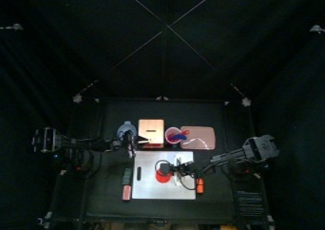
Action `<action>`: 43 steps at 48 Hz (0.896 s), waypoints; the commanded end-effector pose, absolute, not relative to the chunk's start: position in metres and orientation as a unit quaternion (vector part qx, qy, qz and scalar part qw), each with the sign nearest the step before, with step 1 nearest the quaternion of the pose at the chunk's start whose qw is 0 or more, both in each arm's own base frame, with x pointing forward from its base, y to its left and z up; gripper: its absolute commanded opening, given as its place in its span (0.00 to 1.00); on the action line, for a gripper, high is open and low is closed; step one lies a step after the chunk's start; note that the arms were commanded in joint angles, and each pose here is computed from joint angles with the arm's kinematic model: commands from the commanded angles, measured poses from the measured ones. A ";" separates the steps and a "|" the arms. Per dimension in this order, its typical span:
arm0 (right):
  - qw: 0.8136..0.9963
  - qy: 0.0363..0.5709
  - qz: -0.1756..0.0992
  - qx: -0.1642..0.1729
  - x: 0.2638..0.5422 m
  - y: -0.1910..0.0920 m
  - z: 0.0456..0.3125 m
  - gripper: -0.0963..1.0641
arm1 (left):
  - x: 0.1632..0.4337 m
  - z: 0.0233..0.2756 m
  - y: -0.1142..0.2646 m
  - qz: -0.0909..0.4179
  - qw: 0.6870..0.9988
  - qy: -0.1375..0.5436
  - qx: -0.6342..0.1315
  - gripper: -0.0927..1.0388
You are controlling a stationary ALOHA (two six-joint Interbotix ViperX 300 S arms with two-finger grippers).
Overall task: Get the cutter from the drawer then cut the dough then place the extra dough in the bowl
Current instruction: Cut the dough
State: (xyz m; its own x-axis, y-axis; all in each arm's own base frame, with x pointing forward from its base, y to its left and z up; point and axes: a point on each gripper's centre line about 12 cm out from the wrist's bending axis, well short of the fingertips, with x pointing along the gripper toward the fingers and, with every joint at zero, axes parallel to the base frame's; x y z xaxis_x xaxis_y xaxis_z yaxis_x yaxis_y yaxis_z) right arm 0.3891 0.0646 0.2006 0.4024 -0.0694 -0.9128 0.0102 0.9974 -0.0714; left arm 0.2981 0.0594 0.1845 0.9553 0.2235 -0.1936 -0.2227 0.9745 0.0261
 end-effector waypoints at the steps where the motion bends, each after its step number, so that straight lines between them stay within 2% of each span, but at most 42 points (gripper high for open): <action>1: 0.840 0.541 -0.023 -0.029 0.408 0.068 0.213 0.54 | 0.301 0.189 0.059 0.112 0.990 0.089 0.002 0.65; 7: 0.835 0.549 -0.023 -0.042 0.419 0.067 0.210 0.54 | 0.301 0.188 0.059 0.112 0.990 0.091 0.001 0.65; 14: 0.839 0.543 -0.023 -0.035 0.427 0.067 0.213 0.54 | 0.301 0.188 0.059 0.111 0.989 0.093 0.004 0.65; 22: 0.833 0.553 -0.021 -0.014 0.433 0.069 0.204 0.54 | 0.300 0.183 0.058 0.111 0.989 0.100 0.002 0.65; 43: 0.832 0.553 -0.030 -0.013 0.440 0.060 0.195 0.54 | 0.301 0.166 0.051 0.108 0.986 0.127 -0.010 0.65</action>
State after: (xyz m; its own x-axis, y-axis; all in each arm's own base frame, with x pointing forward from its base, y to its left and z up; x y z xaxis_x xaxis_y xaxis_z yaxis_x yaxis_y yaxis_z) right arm 0.4362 0.0638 0.1787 0.3442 -0.0674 -0.9365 0.0254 0.9977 -0.0624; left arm 0.2973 0.0542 0.1635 0.9399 0.2173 -0.2634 -0.2233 0.9747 0.0073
